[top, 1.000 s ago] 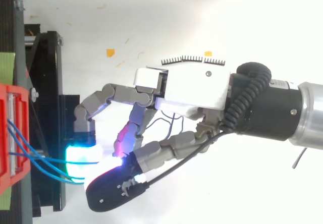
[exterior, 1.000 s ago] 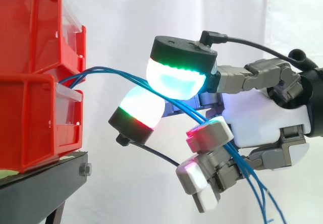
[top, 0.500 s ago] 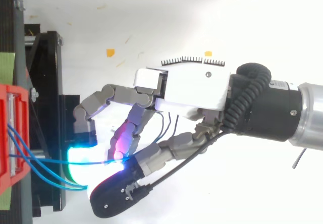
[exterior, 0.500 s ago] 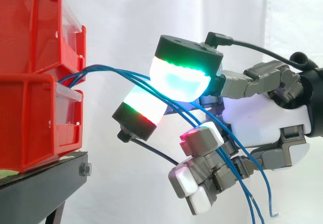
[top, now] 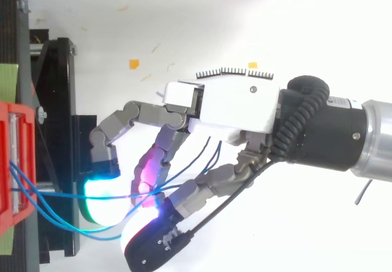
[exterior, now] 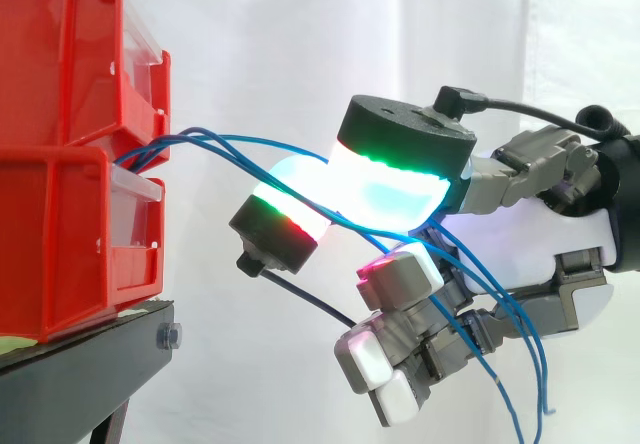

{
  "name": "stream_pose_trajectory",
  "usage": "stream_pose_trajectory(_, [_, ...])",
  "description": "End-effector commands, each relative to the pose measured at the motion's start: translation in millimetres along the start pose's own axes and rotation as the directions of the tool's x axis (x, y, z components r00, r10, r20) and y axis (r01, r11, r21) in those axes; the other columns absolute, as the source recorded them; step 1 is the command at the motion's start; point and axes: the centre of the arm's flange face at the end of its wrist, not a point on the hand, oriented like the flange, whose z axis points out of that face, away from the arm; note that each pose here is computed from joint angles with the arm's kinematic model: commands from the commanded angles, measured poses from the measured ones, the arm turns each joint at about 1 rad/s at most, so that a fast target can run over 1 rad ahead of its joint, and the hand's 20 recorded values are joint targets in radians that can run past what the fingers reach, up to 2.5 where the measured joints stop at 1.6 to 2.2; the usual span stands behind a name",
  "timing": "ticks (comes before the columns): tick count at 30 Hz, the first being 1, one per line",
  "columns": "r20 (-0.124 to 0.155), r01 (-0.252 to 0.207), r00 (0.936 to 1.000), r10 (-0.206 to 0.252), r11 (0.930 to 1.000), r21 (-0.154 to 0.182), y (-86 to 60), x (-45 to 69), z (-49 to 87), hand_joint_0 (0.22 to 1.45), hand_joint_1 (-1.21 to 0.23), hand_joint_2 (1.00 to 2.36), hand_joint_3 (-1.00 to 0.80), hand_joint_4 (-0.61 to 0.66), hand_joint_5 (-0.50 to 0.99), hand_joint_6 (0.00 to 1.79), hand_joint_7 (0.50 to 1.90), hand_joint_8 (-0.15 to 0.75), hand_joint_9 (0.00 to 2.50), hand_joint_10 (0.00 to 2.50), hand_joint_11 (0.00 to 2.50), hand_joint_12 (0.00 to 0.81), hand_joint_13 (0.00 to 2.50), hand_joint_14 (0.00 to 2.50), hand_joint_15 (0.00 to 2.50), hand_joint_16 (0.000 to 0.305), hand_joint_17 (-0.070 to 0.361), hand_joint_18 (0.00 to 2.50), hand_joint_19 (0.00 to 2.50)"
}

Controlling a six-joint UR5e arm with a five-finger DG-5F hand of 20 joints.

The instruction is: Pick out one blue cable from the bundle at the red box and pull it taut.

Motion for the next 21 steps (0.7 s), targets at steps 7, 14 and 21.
stream_pose_trajectory(7, [0.001,0.000,1.0000,0.000,1.0000,-0.001,1.0,-0.5,-0.4,0.56,-0.89,1.00,-0.50,-0.18,-0.07,0.89,1.00,0.239,1.34,0.03,0.88,0.338,0.98,0.03,0.64,0.044,0.100,0.79,0.61])
stream_pose_trajectory(14, [-0.001,0.000,1.0000,0.000,1.0000,-0.001,0.7,0.8,0.0,0.69,-0.92,1.00,-0.50,-0.22,-0.07,0.89,1.05,0.228,1.35,0.04,0.88,0.329,0.98,0.03,0.64,0.043,0.096,0.77,0.62])
stream_pose_trajectory(21, [-0.022,-0.011,0.9997,0.010,0.9998,-0.018,13.7,2.1,0.8,0.80,-0.98,1.00,-0.49,-0.27,-0.08,0.93,1.12,0.235,1.31,0.03,0.88,0.330,0.96,0.02,0.64,0.043,0.097,0.76,0.61])
